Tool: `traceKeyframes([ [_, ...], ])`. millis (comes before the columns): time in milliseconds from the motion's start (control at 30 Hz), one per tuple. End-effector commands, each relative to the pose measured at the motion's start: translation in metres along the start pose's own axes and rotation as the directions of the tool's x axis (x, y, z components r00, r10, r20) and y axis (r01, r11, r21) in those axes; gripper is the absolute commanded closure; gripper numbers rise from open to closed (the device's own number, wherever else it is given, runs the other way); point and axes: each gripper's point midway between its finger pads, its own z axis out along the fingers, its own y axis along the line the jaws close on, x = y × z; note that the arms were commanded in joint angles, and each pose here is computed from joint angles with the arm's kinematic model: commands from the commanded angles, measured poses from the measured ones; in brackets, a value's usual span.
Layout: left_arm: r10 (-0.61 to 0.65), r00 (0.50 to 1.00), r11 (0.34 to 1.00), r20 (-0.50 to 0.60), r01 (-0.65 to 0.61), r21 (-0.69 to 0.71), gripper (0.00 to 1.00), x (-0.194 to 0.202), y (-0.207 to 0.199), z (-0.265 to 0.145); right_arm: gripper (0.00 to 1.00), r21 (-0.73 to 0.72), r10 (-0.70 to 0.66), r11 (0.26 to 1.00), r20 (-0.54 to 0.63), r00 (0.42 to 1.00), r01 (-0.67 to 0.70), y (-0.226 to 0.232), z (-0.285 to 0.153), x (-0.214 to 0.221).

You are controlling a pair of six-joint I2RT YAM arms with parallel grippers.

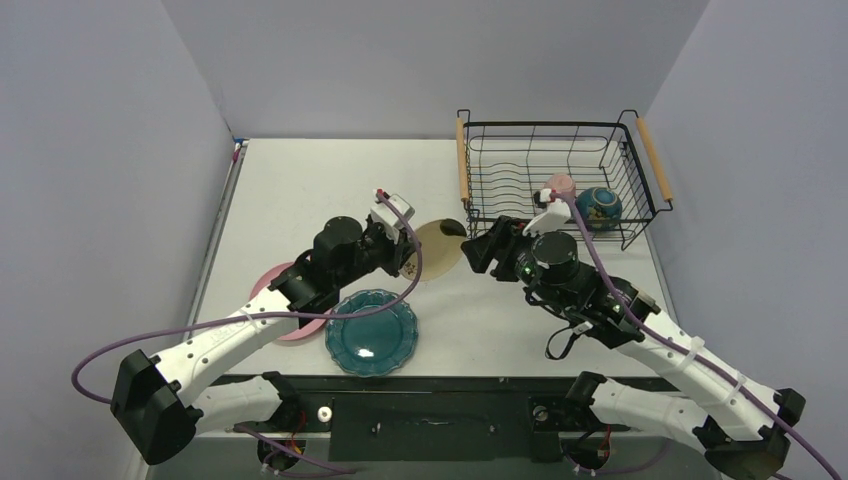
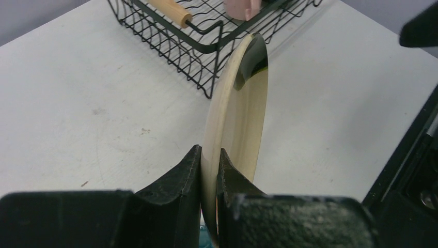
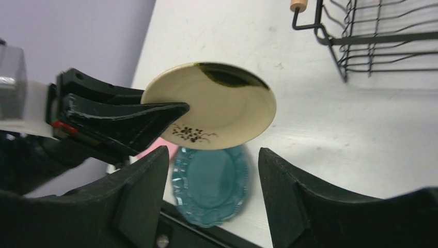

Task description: Load the mixed dishes into the dish rack

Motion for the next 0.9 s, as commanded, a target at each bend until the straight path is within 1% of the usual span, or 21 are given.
traceKeyframes([
  [0, -0.003, 0.991, 0.977, 0.137, -0.026, 0.211, 1.0, -0.042, -0.04, -0.011, 0.42, 0.018, -0.413, 0.91, 0.089, 0.906, 0.413, -0.011, -0.013, -0.032],
  [33, -0.004, 0.991, 0.973, 0.137, -0.028, 0.23, 1.0, -0.043, -0.043, -0.012, 0.43, 0.031, -0.456, 0.89, 0.076, 0.887, 0.455, -0.017, -0.015, -0.032],
  [100, 0.0, 0.99, 0.959, 0.139, -0.039, 0.28, 1.0, -0.044, -0.052, -0.014, 0.43, 0.027, -0.571, 0.821, 0.08, 0.817, 0.571, -0.02, -0.023, -0.04],
  [133, 0.002, 0.991, 0.95, 0.136, -0.045, 0.31, 1.0, -0.043, -0.058, -0.016, 0.43, -0.004, -0.599, 0.799, 0.089, 0.796, 0.602, -0.017, -0.028, -0.041],
  [167, 0.006, 0.991, 0.944, 0.137, -0.051, 0.325, 1.0, -0.044, -0.061, -0.017, 0.43, -0.014, -0.661, 0.747, 0.092, 0.745, 0.665, -0.018, -0.03, -0.042],
  [200, 0.008, 0.99, 0.937, 0.138, -0.056, 0.345, 1.0, -0.044, -0.064, -0.018, 0.43, -0.074, -0.69, 0.713, 0.098, 0.717, 0.697, -0.012, -0.034, -0.036],
  [233, 0.008, 0.99, 0.933, 0.138, -0.058, 0.356, 1.0, -0.044, -0.066, -0.019, 0.44, -0.097, -0.743, 0.655, 0.1, 0.662, 0.749, -0.012, -0.035, -0.033],
  [300, 0.014, 0.99, 0.921, 0.138, -0.066, 0.384, 1.0, -0.044, -0.072, -0.021, 0.44, -0.134, -0.766, 0.619, 0.114, 0.632, 0.774, -0.008, -0.037, -0.031],
  [433, 0.024, 0.989, 0.909, 0.144, -0.082, 0.41, 1.0, -0.043, -0.08, -0.024, 0.48, -0.291, -0.796, 0.558, 0.076, 0.6, 0.777, 0.002, -0.032, -0.008],
  [467, 0.027, 0.989, 0.907, 0.145, -0.085, 0.414, 1.0, -0.043, -0.081, -0.024, 0.49, -0.339, -0.797, 0.545, 0.075, 0.6, 0.767, 0.007, -0.033, -0.001],
  [533, 0.033, 0.989, 0.9, 0.144, -0.092, 0.426, 1.0, -0.042, -0.084, -0.025, 0.5, -0.388, -0.798, 0.531, 0.069, 0.598, 0.753, 0.012, -0.03, 0.008],
  [667, 0.044, 0.989, 0.884, 0.143, -0.105, 0.456, 1.0, -0.041, -0.092, -0.028, 0.54, -0.426, -0.797, 0.531, 0.042, 0.602, 0.733, 0.014, -0.02, 0.017],
  [867, 0.074, 0.988, 0.867, 0.135, -0.131, 0.48, 1.0, -0.037, -0.102, -0.031, 0.71, -0.53, -0.796, 0.51, 0.008, 0.605, 0.678, 0.014, -0.017, 0.036],
])
